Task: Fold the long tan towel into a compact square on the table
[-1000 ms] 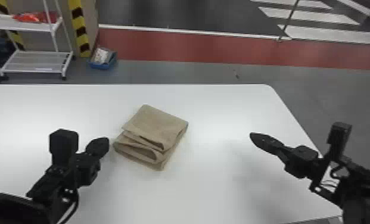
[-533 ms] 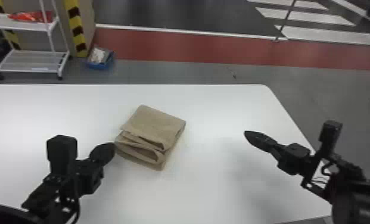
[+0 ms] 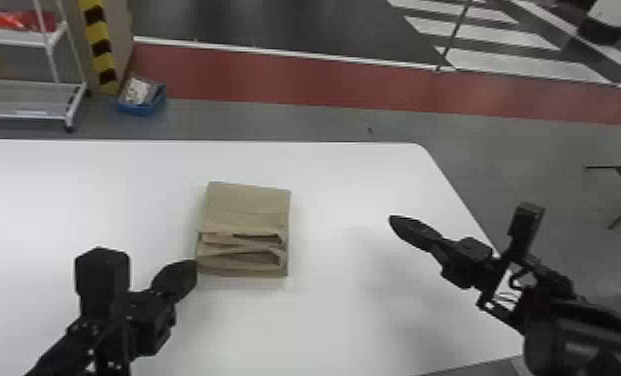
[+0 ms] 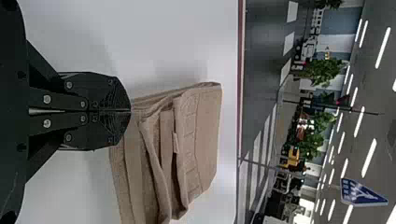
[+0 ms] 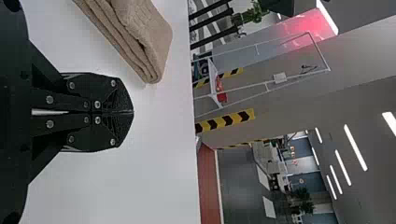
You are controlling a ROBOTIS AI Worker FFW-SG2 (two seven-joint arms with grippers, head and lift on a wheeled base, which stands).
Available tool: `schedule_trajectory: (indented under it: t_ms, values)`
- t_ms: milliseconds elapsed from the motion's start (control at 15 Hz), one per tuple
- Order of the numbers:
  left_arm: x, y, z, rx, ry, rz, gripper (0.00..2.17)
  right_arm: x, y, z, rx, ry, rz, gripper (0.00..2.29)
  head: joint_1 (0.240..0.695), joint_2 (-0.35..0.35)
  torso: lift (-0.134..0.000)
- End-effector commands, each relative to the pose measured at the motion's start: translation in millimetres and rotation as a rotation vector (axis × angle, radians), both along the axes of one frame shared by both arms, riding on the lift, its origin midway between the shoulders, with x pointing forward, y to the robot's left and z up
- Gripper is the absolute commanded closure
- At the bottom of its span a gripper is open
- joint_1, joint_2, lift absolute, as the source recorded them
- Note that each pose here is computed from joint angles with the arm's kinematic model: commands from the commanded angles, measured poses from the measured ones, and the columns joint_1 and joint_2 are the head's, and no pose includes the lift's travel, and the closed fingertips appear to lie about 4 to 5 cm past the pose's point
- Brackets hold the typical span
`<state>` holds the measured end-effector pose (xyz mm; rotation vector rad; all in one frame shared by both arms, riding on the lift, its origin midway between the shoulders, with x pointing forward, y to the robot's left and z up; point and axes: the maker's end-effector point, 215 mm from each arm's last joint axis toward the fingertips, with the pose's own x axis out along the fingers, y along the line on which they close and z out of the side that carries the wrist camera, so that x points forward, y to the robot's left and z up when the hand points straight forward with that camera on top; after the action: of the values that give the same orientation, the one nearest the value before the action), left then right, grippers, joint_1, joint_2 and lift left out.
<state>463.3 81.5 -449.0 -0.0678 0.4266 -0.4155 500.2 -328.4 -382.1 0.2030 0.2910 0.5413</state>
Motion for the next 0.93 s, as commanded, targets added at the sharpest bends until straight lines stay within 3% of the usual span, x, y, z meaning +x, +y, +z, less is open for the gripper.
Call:
schedule_trajectory:
  t_ms: [0, 200, 533, 600, 733, 800, 867]
  values:
    - [-13, -18, 0, -0.014, 0.009, -0.028, 2.14, 0, -4, 2, 0.006, -0.012, -0.004, 2.22, 0.695, -0.265, -0.125]
    - [-16, -19, 0, -0.008, 0.011, -0.015, 2.14, -2, -9, 4, 0.027, -0.018, -0.008, 2.22, 0.695, -0.306, -0.125]
    - [15, 34, 56, 0.010, -0.110, 0.101, 2.03, -2, -4, 20, 0.017, -0.050, 0.006, 2.22, 0.695, -0.288, -0.125]
    - [21, 44, 76, 0.026, -0.160, 0.135, 1.73, 0, -1, 26, 0.014, -0.058, 0.010, 2.21, 0.695, -0.276, -0.125]
    - [29, 62, 132, 0.044, -0.343, 0.214, 0.27, 3, 9, 45, 0.000, -0.086, 0.016, 1.82, 0.695, -0.235, -0.125]
    - [30, 65, 149, 0.046, -0.384, 0.234, 0.00, 2, 17, 55, -0.008, -0.102, 0.020, 1.51, 0.695, -0.219, -0.125]
    - [31, 68, 159, 0.036, -0.411, 0.245, 0.00, 0, 28, 61, -0.021, -0.109, 0.030, 1.26, 0.695, -0.207, -0.125]
